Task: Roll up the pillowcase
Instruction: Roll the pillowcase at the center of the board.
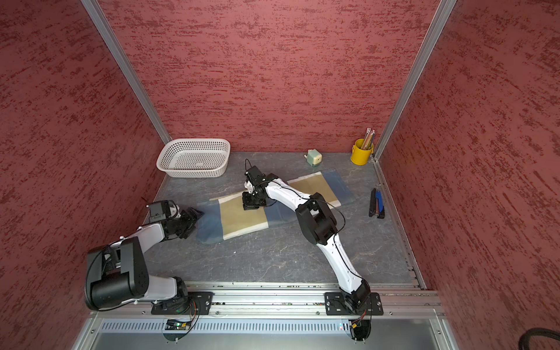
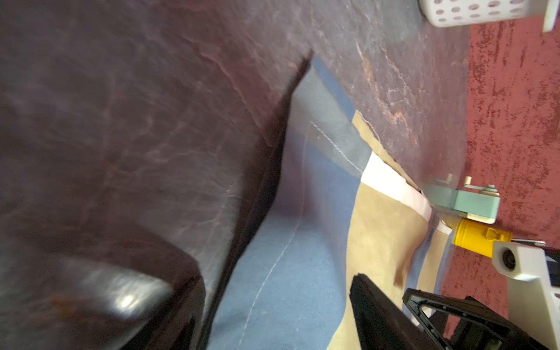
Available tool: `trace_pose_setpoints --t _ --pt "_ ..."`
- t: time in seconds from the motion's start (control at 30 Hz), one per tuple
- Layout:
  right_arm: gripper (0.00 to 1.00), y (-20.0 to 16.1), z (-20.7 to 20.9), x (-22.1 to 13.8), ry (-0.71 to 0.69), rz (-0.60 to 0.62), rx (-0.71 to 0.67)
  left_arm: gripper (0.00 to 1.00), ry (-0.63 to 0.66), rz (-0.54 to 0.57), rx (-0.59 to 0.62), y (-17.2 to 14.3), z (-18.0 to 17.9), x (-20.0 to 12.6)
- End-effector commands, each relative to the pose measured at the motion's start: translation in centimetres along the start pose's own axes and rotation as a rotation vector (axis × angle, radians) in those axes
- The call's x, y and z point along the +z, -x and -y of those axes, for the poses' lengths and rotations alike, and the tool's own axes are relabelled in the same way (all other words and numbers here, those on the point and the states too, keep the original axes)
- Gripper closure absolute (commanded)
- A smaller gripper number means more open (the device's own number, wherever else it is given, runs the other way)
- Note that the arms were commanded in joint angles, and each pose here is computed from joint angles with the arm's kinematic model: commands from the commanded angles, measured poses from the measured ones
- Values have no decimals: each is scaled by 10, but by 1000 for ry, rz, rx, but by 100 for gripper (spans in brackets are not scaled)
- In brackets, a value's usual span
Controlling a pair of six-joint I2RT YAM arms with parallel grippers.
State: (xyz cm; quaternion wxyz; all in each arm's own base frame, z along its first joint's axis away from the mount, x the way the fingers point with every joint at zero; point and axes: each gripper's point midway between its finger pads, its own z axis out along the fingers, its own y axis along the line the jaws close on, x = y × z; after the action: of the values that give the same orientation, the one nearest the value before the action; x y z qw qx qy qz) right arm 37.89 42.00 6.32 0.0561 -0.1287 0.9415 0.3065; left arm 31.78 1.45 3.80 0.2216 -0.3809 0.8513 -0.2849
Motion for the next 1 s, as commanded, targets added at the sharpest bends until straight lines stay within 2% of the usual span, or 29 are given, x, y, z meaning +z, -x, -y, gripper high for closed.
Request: trace_pose_setpoints --t 0.0,0.07,0.13,0.2,0.23,0.27,0.33,0.4,0.53,0.63,0.73,0.8,0.97 --pt "100 16 -23 -26 51 83 -28 26 24 -99 -33 -24 -13 22" --pt "100 17 -24 -28 54 86 -29 28 57 -114 -62 -30 -24 27" --pt "100 18 -25 -30 58 90 -29 36 69 -94 -60 -28 -27 24" --pt "100 18 -24 -32 60 92 -29 49 69 -86 -58 -26 -26 23" --pt "100 19 -24 -33 59 94 -31 57 68 -87 -58 -25 -25 23" --pt "100 20 -24 -32 61 92 -29 70 83 -85 -63 -24 -26 23" --pt "100 21 -23 -33 63 92 -27 83 94 -91 -60 -24 -27 24" --pt "100 20 -22 -34 61 92 -28 100 103 -74 -58 -19 -27 22" --pt "100 18 -19 -32 59 84 -27 100 105 -25 -29 -7 -19 10" --pt "100 14 -16 -23 46 60 -44 100 179 36 22 8 -17 -7" --pt "100 5 -15 -7 -40 -2 -122 100 226 64 59 19 -12 -19" --pt "100 2 -14 3 -58 -18 -122 100 246 85 86 24 -5 -25" --pt "100 1 -7 22 -47 -29 -74 100 370 121 240 24 21 -32"
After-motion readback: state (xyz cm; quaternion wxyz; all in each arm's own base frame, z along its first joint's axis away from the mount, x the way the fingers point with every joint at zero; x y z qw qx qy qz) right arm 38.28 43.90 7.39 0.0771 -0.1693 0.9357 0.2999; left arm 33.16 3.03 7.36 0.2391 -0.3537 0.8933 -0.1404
